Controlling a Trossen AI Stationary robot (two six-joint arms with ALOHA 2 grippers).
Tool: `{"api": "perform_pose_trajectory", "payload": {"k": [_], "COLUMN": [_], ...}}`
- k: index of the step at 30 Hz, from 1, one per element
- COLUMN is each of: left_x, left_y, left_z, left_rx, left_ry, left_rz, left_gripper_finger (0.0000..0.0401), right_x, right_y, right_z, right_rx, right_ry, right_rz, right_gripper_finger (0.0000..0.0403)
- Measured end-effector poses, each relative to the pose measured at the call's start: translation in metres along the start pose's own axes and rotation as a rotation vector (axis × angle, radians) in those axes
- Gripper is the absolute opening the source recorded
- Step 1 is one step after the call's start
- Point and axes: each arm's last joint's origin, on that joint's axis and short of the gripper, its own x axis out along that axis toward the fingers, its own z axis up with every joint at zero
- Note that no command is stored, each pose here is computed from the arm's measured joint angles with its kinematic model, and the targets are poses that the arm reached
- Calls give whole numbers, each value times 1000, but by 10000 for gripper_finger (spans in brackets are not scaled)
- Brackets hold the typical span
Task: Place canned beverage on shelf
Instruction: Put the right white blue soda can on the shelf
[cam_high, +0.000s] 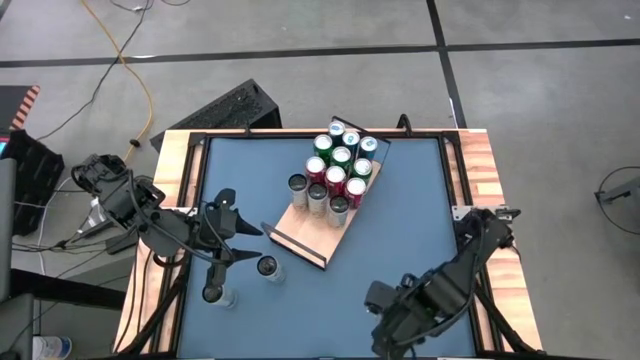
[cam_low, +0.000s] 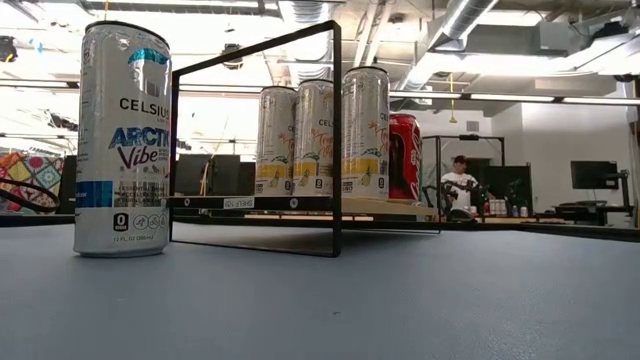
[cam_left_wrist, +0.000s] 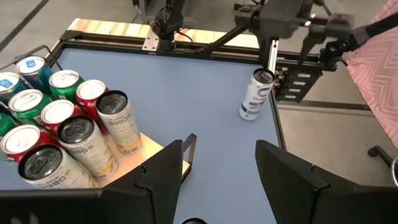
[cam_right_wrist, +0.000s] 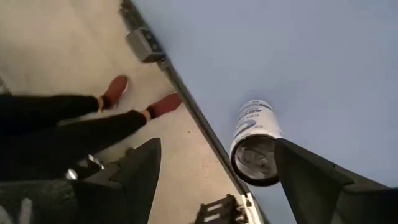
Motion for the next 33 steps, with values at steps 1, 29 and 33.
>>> {"api": "perform_pose_trajectory", "payload": {"k": [1, 29, 33], "left_x": [0, 0, 0], "left_y": [0, 3, 3], "left_z": [0, -7, -7], "left_rx": [0, 42, 42], "left_ry": [0, 68, 68], "left_rz": [0, 30, 30], "left_gripper_finger": [187, 187, 187], "right_x": [4, -4, -12], "right_y": [1, -71, -100], "right_z": [0, -24, -39], "right_rx": [34, 155, 245], "right_ry": [3, 114, 111], "right_rz": [-10, -158, -145], "right_gripper_finger": [296, 296, 296]}}
